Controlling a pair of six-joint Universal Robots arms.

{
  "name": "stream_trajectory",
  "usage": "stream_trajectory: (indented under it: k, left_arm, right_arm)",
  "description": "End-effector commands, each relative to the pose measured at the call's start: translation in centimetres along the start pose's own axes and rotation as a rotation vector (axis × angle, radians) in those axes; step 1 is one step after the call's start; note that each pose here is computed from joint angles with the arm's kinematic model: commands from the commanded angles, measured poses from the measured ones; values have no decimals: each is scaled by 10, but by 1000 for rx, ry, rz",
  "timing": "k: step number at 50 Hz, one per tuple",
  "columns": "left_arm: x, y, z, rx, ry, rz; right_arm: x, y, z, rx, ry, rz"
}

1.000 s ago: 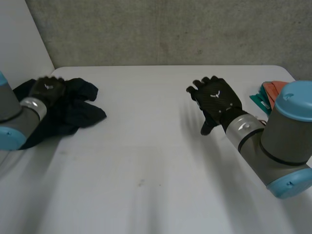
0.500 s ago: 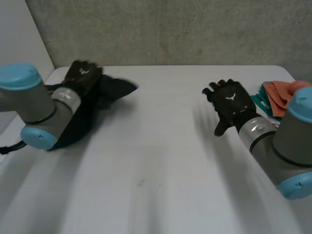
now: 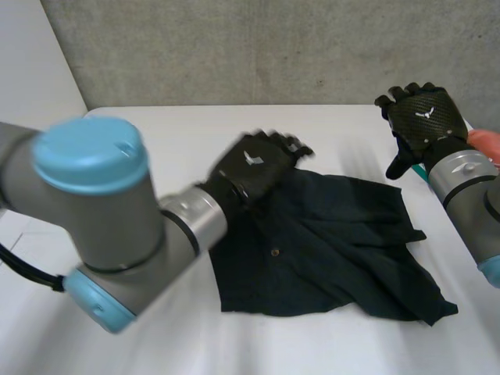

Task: Fold the laundry.

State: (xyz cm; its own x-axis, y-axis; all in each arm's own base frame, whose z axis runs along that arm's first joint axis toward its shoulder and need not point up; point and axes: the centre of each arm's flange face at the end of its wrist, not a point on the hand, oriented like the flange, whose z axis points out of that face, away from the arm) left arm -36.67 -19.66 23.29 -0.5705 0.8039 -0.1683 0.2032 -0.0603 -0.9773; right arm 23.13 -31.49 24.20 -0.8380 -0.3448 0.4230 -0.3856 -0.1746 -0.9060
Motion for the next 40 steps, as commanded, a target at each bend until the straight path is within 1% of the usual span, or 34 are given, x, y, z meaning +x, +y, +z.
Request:
stream_trajectory:
  k: [1,5,7,8,16,19,25,31,34,38,40]
  left_arm:
    - [-71,-18,-8,42,-222,-61]
    - [-84,-2,-3,0,-266,-85]
    - [-85,10,2,-29,-261,-93]
    - [-86,24,9,-56,-256,-101]
    - [-87,73,38,-145,-235,-121]
    - [-86,85,45,-164,-227,-111]
    - [-82,110,54,-215,-208,-32]
    - [-84,113,58,-212,-211,21]
    - [-86,110,59,-200,-219,30]
    - [-97,98,63,-149,-269,49]
    - [-111,86,64,-111,-352,77]
  right_arm:
    - [7,-21,-5,50,-9,-15]
    - [1,-21,-11,20,-71,-9]
    - [-1,-20,-13,8,-90,-6]
    - [-2,-21,-15,2,-102,-4]
    - [-8,-20,-21,-18,-116,-9]
    - [-9,-16,-21,-28,-122,-11]
    - [-11,-10,-23,-48,-126,-12]
    - [-11,-6,-22,-54,-124,-11]
    - [-10,-7,-22,-53,-122,-11]
    - [-11,-7,-22,-53,-122,-12]
    - [-11,-6,-22,-54,-124,-11]
